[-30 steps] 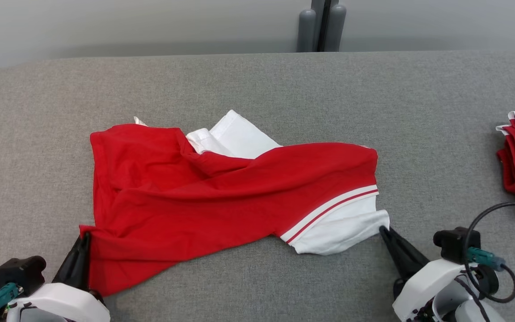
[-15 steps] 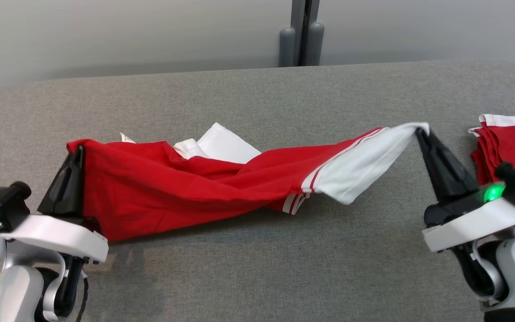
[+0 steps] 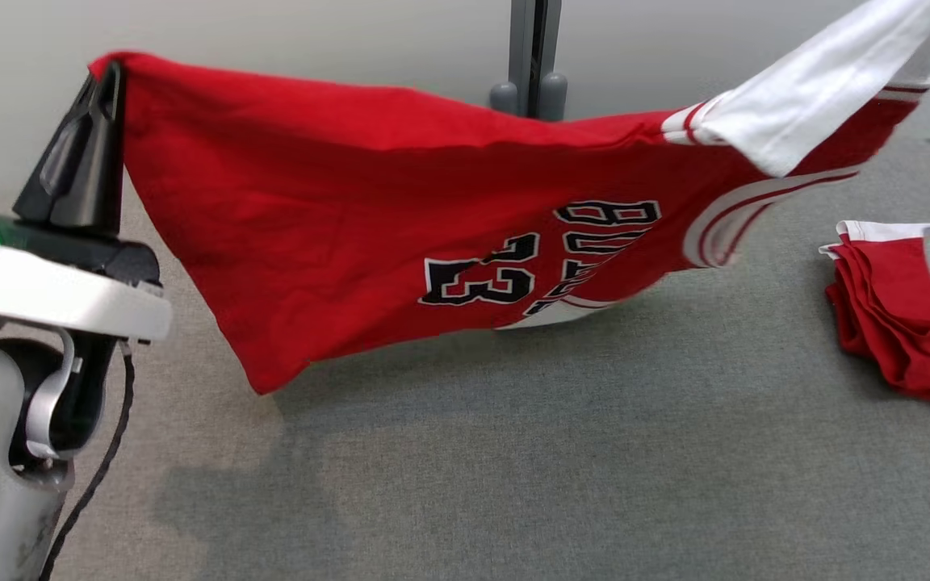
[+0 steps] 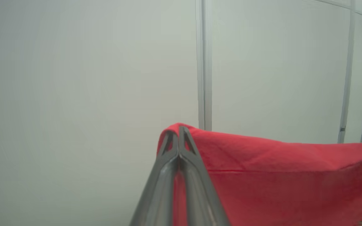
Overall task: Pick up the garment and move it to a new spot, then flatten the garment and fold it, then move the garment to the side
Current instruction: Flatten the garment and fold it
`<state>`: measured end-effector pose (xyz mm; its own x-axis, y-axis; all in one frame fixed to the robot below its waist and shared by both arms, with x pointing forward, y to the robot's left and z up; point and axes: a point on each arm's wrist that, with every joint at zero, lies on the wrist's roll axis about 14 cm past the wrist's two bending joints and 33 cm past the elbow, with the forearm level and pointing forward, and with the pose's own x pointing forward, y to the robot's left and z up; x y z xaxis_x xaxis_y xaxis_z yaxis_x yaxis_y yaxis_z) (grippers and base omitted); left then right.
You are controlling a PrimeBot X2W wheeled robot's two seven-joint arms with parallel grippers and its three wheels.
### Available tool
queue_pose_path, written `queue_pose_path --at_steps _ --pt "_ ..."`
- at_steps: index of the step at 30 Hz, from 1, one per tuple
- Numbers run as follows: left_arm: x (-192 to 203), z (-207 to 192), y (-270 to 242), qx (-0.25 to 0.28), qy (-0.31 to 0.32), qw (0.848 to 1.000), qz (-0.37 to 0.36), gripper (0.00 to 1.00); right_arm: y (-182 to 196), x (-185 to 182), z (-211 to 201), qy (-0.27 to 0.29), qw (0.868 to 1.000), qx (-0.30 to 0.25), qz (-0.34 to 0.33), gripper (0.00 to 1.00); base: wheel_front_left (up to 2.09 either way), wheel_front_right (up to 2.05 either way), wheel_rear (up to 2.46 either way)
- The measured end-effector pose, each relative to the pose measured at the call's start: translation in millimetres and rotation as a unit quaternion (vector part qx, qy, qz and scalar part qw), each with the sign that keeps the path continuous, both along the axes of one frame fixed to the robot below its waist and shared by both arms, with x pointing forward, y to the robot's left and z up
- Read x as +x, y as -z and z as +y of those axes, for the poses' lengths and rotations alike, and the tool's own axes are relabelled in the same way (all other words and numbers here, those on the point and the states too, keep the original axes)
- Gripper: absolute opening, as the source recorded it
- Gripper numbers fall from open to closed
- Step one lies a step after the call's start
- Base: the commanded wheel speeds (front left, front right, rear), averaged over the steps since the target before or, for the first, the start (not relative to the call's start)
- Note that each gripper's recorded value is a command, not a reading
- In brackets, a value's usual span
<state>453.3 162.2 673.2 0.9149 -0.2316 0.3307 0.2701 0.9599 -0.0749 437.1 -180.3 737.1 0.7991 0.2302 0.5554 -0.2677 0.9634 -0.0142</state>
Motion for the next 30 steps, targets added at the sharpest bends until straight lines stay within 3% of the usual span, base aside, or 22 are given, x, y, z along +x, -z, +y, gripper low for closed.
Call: queue_pose_path --at_steps 5,13,19,30 --pt "-12.8 -12.7 -51.6 0.008 0.016 0.997 -0.069 0.00 -41.3 -15.8 -2.2 0.005 0.999 -0.005 -0.048 0.00 0.00 0.00 0.00" --pt "-14.2 -18.4 -71.5 -0.003 0.017 0.995 -0.098 0.00 -43.0 -13.9 -1.4 0.009 0.999 -0.013 -0.039 0.00 0.00 0.00 0.00" --pt "12.5 -17.8 -74.4 -0.015 0.015 0.994 -0.105 0.00 -38.2 16.1 0.6 0.001 1.000 0.000 -0.023 0.00 0.00 0.00 0.00" --pt "107.5 -29.2 -83.8 -0.008 0.022 0.992 -0.124 0.00 -52.6 112.3 38.9 -0.053 0.998 0.018 -0.014 0.00 0.00 0.00 0.00"
